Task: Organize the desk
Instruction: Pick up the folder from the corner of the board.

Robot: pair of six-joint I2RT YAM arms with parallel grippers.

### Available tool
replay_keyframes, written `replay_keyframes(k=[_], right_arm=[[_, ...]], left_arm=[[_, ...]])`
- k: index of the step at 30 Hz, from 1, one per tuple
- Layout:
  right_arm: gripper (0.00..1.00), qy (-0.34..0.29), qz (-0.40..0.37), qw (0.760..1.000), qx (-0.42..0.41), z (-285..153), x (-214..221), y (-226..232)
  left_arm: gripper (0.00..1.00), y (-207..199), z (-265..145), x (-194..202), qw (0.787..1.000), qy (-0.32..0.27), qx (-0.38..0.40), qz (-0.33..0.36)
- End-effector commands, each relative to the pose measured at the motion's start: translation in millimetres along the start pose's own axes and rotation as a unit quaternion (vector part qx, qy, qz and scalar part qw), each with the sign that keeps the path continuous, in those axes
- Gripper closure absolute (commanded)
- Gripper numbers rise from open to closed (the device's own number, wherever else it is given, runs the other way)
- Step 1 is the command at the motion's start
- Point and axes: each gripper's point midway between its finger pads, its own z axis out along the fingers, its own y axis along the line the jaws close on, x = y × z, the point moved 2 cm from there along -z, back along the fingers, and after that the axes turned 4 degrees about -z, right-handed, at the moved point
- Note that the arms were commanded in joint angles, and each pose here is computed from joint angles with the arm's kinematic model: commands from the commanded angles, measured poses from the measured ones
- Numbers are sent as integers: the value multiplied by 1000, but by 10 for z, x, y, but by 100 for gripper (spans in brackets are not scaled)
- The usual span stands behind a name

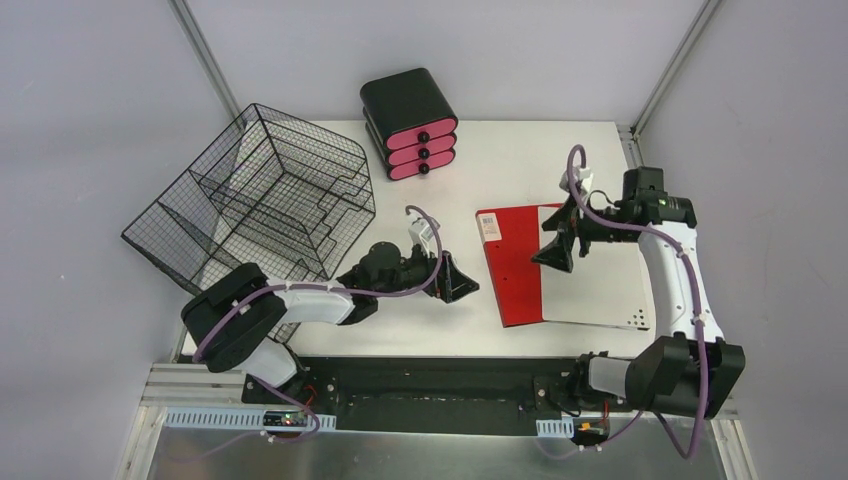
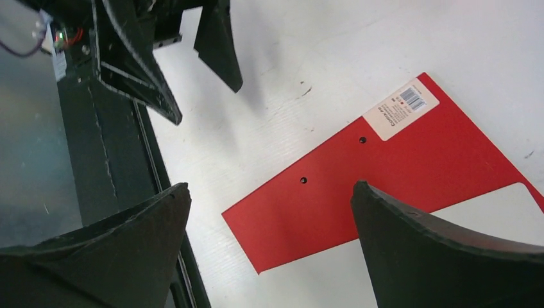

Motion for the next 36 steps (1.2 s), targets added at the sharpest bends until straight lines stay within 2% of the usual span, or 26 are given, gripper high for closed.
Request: replay_keyframes(k=[1,4,8,12,17,22,28,36], right_arm=[[0,14,-122,992,-18,-95,51,218],[0,81,-145,985,35,-168,293,80],[0,166,-176,965,105,-311,620,-82],[1,227,-195,946,122,-398,860,-186],[1,244,-222,939,94,-327,1062,-215],[1,249,-240,936,62,-215,1240,-214],[1,311,-264,911,57,-103,1653,-256],[1,329,-317,887,63,-1,1854,-202]], left_arm=[[6,-219,-69,-149,999,-32,30,12],[5,-226,-140,-138,999,-30,27,19],[4,-212,-269,-154,999,-36,13,39],[2,-182,-478,-241,996,-53,-23,71],[1,-192,-682,-295,993,-66,-43,89],[1,-177,-770,-307,993,-76,-57,74],[1,-194,-739,-297,994,-71,-53,61],[1,-179,-715,-278,995,-64,-55,56]])
